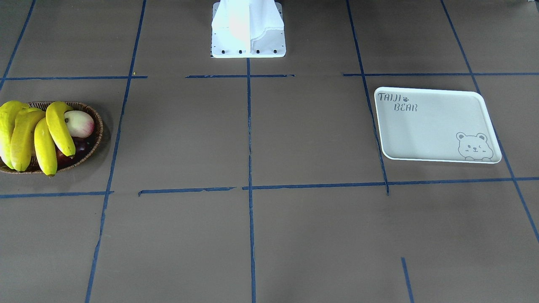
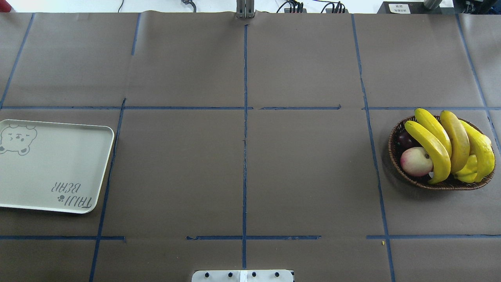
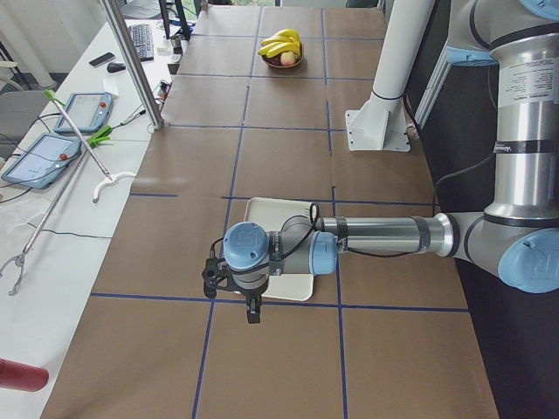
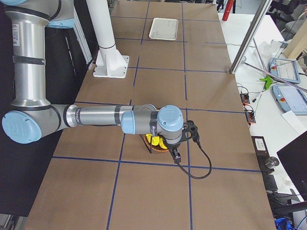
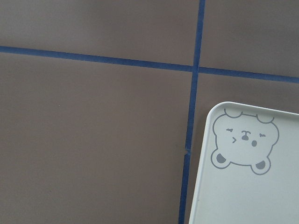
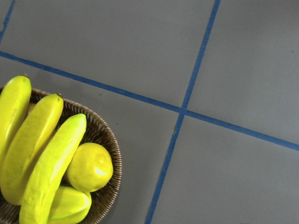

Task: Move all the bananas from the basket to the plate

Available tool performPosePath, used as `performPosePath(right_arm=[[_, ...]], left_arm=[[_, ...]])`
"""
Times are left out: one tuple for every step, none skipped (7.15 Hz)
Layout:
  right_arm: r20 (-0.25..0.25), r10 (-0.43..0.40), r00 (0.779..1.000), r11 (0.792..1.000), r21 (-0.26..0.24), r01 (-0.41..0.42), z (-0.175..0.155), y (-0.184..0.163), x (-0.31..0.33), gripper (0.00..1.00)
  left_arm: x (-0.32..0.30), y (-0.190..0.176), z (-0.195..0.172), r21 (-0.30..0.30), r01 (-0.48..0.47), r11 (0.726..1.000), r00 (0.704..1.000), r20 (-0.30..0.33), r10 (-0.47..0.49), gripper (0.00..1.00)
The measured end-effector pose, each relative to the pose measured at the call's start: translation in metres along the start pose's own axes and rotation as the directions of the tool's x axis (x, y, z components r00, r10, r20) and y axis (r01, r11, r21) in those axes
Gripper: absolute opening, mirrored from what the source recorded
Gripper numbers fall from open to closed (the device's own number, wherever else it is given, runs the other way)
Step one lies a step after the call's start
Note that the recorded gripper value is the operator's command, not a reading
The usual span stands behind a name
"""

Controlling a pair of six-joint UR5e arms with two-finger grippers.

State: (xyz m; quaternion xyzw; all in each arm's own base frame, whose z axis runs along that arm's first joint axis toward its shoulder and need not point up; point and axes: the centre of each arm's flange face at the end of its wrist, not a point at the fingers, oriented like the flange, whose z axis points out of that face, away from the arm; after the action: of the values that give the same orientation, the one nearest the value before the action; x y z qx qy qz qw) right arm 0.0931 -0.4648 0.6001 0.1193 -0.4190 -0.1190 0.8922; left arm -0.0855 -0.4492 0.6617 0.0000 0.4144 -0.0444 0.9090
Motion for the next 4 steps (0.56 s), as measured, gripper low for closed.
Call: performPosePath(right_arm=[[0.03, 0.042, 0.999, 0.999, -0.004, -0.042, 0.005, -0.017, -0.033, 1.0], [0.037, 0.106, 0.994, 0.994, -0.008, -0.106, 0.009, -0.039, -0.085, 1.0], [0.039, 0.14, 0.989, 0.99, 0.001, -0.14, 0.016, -0.056, -0.141, 1.0], [0.055, 0.143, 0.988, 0.99, 0.007, -0.143, 0.028, -0.059, -0.179, 0.99]], left_arm=[[0.002, -0.001, -0.001, 0.006, -0.007, 1.0, 1.0, -0.005, 0.007, 1.0], [0.004, -0.002, -0.003, 0.021, -0.022, 1.0, 1.0, -0.008, 0.022, 1.0], [0.006, -0.004, -0.005, 0.038, -0.041, 0.998, 0.999, -0.009, 0.042, 1.0], [0.007, -0.004, -0.005, 0.046, -0.05, 0.998, 0.999, -0.009, 0.051, 1.0]])
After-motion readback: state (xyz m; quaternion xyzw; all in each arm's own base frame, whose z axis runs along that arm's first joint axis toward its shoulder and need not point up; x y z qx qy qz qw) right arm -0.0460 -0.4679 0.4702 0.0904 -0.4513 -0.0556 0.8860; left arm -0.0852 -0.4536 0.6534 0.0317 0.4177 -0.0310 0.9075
